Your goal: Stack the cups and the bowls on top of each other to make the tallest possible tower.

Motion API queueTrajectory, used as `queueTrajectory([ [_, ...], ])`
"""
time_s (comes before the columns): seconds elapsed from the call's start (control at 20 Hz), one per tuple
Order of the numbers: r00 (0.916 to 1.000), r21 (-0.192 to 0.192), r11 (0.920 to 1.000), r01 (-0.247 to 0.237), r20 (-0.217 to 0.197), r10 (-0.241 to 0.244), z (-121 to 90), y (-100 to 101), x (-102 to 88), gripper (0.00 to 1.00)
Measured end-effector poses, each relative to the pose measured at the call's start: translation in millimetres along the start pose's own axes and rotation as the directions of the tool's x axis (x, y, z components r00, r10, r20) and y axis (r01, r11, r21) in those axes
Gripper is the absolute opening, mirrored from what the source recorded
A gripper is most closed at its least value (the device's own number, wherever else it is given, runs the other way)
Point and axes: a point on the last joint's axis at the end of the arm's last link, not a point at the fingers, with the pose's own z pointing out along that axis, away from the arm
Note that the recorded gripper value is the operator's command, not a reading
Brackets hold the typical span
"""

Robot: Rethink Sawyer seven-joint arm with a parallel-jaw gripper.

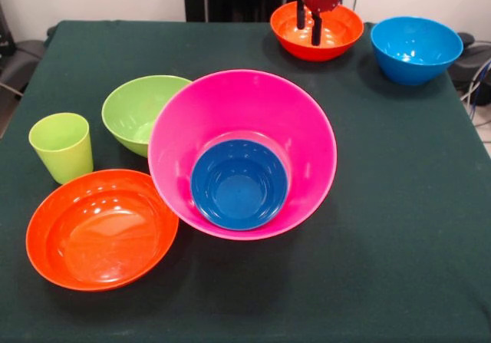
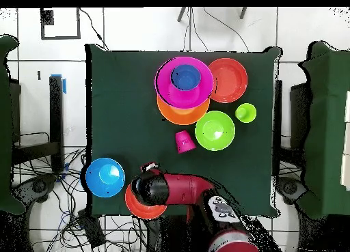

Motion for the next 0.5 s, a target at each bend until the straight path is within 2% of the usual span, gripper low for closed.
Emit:
queueTrajectory([
  [0.25,0.9991,-0.007,0.999,-0.043,-0.004,0.043,-27.4,12.8,-12.3,1.0],
  [0.35,0.9984,-0.012,0.9984,-0.056,-0.003,0.056,-31.2,15.1,-14.5,1.0],
  [0.5,0.993,-0.025,0.9928,-0.117,-0.015,0.117,-36.1,24.4,-13.8,1.0],
])
